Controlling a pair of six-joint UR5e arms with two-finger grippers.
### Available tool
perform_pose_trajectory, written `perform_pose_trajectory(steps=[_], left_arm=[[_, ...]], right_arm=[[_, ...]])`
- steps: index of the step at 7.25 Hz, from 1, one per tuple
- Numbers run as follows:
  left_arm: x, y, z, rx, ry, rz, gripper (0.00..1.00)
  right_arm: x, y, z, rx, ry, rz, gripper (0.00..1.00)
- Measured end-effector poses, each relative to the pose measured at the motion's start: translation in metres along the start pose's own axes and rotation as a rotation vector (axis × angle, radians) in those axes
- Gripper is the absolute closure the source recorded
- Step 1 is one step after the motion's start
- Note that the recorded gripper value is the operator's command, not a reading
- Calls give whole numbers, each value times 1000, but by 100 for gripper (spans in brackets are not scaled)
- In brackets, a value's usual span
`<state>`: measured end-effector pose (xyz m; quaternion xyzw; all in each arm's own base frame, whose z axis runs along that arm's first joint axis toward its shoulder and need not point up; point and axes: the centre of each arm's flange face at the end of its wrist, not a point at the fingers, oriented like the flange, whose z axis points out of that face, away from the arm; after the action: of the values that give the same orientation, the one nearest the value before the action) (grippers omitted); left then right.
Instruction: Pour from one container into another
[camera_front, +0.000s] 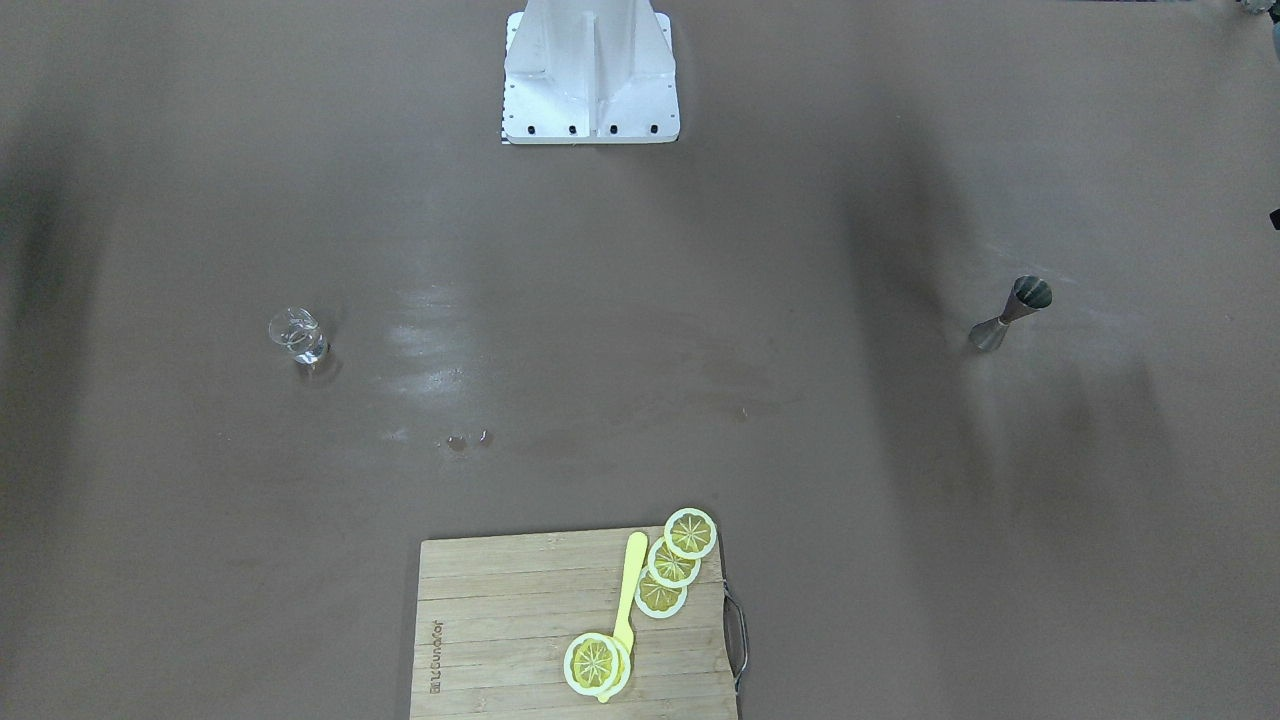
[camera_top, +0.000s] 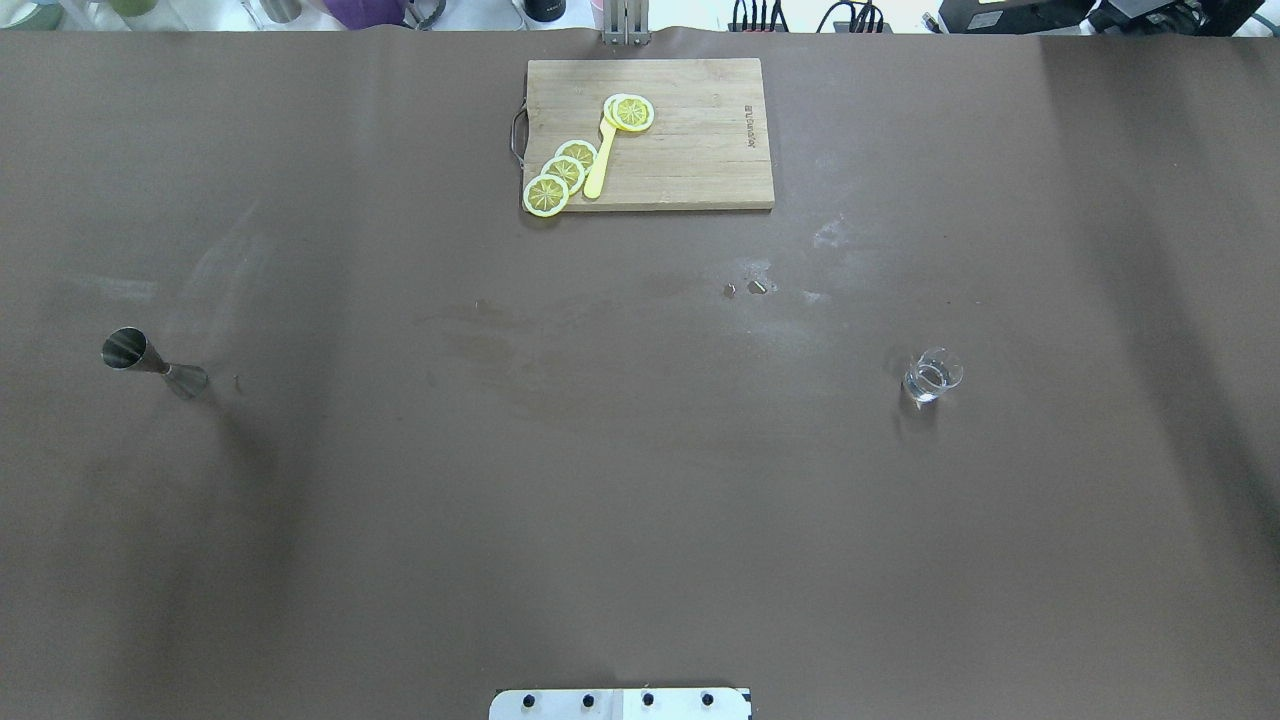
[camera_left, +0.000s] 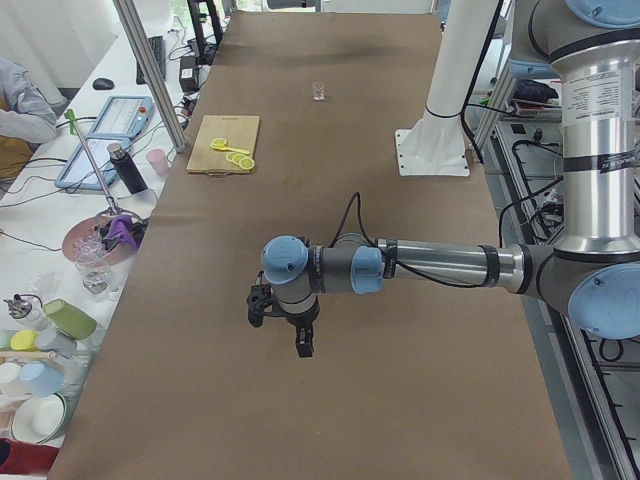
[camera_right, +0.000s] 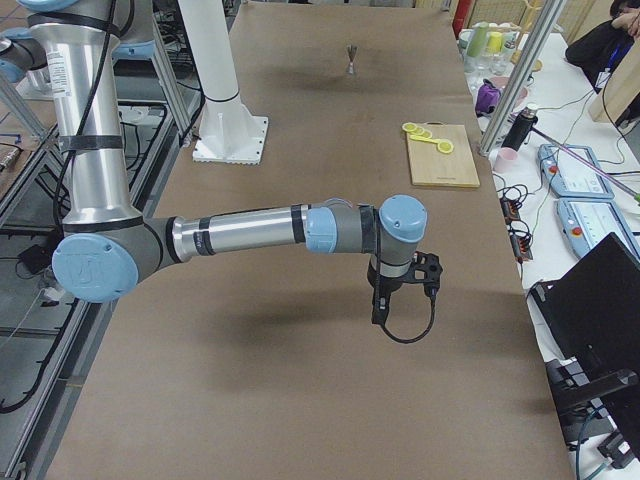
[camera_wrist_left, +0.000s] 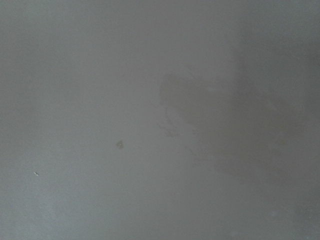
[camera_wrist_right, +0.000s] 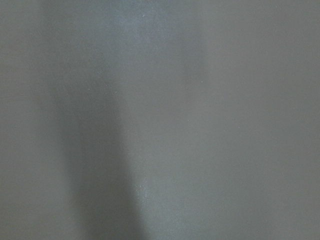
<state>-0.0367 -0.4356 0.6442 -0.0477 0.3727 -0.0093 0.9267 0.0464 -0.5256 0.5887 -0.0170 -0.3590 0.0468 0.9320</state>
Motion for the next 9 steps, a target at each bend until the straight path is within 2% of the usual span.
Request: perform_pose_trajectory(steps=[4, 6, 9], left_arm=[[6, 11, -12, 23, -2, 9, 1], [2, 22, -8, 10, 38, -8, 1], [-7, 32, -14, 23, 97, -40, 1]], right_arm=[[1, 1, 1, -2, 0, 2, 0], [1, 1, 1, -2, 0, 2, 0], [2, 1, 2, -4, 1, 3, 0]])
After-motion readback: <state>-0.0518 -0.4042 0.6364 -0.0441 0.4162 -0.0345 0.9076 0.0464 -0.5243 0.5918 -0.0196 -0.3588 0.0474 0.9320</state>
